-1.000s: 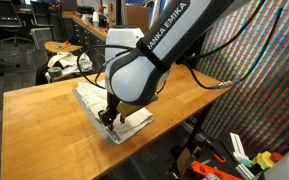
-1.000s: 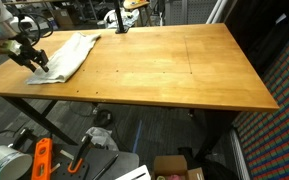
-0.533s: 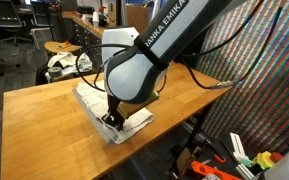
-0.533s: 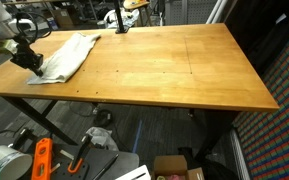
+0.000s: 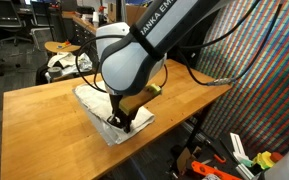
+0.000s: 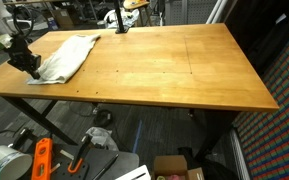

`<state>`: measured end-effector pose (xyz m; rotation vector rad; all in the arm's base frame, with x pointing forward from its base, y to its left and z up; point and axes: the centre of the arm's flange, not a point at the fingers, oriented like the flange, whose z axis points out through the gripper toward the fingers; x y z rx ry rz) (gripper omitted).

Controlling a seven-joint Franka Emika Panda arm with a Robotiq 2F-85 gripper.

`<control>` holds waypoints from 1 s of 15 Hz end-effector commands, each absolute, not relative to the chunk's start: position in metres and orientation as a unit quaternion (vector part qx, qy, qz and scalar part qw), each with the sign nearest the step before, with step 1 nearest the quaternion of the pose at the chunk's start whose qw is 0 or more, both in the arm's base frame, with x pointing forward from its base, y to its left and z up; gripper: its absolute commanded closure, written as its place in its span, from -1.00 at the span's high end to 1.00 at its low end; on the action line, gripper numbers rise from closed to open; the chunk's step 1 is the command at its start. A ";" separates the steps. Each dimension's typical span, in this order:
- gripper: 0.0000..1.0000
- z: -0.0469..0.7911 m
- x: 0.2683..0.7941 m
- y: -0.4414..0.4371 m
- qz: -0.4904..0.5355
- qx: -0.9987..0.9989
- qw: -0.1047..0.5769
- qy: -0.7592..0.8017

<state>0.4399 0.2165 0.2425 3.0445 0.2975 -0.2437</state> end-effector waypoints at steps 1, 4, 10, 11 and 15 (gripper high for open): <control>-0.40 0.257 0.434 0.220 -0.096 0.988 0.049 0.108; 0.04 0.258 0.428 0.224 -0.116 0.985 0.051 0.113; 0.93 0.299 0.474 0.235 -0.081 0.989 0.029 0.122; 1.00 0.308 0.491 0.236 -0.074 0.990 0.027 0.120; 1.00 0.342 0.575 0.224 -0.048 0.994 -0.009 0.094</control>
